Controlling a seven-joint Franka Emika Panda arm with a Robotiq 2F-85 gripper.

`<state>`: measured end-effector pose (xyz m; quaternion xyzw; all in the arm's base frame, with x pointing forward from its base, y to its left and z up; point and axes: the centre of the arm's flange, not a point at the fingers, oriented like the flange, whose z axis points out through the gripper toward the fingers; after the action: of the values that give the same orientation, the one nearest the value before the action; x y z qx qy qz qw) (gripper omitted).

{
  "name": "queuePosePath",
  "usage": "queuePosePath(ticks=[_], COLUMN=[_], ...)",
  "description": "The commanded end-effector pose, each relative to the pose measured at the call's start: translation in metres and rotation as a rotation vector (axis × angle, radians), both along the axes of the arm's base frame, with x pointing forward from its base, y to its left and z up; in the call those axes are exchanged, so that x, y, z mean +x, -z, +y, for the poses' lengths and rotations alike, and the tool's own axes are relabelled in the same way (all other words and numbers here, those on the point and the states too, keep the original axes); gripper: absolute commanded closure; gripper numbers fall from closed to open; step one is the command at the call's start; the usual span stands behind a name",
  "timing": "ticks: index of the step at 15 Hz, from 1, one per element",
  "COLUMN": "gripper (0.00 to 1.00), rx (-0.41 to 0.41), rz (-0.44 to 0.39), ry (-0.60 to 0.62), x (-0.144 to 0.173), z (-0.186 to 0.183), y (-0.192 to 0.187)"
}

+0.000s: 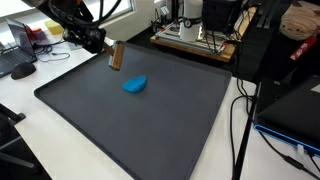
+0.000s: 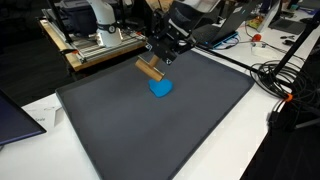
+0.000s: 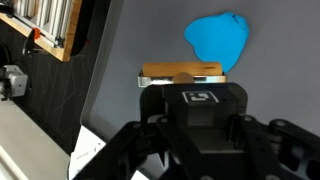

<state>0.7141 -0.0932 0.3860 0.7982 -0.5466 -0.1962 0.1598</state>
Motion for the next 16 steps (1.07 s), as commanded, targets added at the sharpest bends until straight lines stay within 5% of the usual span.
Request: queuePosePath(ticks=[1,8,16], gripper=[0.78,0.78,0.78], rx=[0.192,0.479,0.599], rz=[-0.006,-0.099,-0.258], ry=[-0.004,0.031,0.138], x=[0.018,0.0,0.002], z=[-0.047,-0.134,-0.188], y=[-0.013,-0.002,0.026])
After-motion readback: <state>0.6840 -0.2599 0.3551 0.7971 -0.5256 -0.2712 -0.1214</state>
